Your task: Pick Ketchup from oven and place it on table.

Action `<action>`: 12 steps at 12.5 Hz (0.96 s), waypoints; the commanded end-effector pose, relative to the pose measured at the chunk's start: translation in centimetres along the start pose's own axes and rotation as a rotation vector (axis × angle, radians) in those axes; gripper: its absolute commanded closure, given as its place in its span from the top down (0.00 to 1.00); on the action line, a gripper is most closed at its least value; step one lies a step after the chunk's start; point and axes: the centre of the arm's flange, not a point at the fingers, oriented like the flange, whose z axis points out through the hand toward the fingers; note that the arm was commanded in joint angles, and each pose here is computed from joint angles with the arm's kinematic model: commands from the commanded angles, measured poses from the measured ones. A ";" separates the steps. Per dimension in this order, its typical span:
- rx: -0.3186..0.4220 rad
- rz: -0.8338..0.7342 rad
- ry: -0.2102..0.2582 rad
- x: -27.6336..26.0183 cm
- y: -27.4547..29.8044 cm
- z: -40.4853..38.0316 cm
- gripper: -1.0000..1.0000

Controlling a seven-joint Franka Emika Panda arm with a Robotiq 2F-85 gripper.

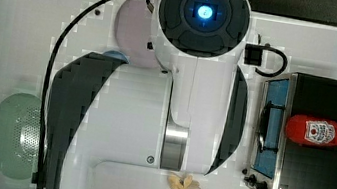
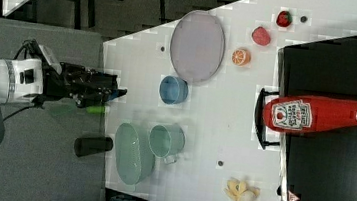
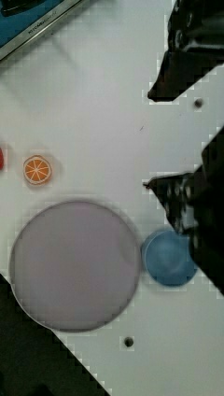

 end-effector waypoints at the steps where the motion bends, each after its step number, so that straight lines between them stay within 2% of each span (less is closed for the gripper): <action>1: -0.002 0.104 -0.032 -6.7 10.8 -7.3 0.79; 3: 0.001 0.109 -0.032 -6.5 11.0 -7.3 1.00; 6: 0.024 0.161 -0.025 -4.6 12.9 -7.2 1.00; 12: 0.117 0.386 0.042 4.2 21.2 -4.9 1.00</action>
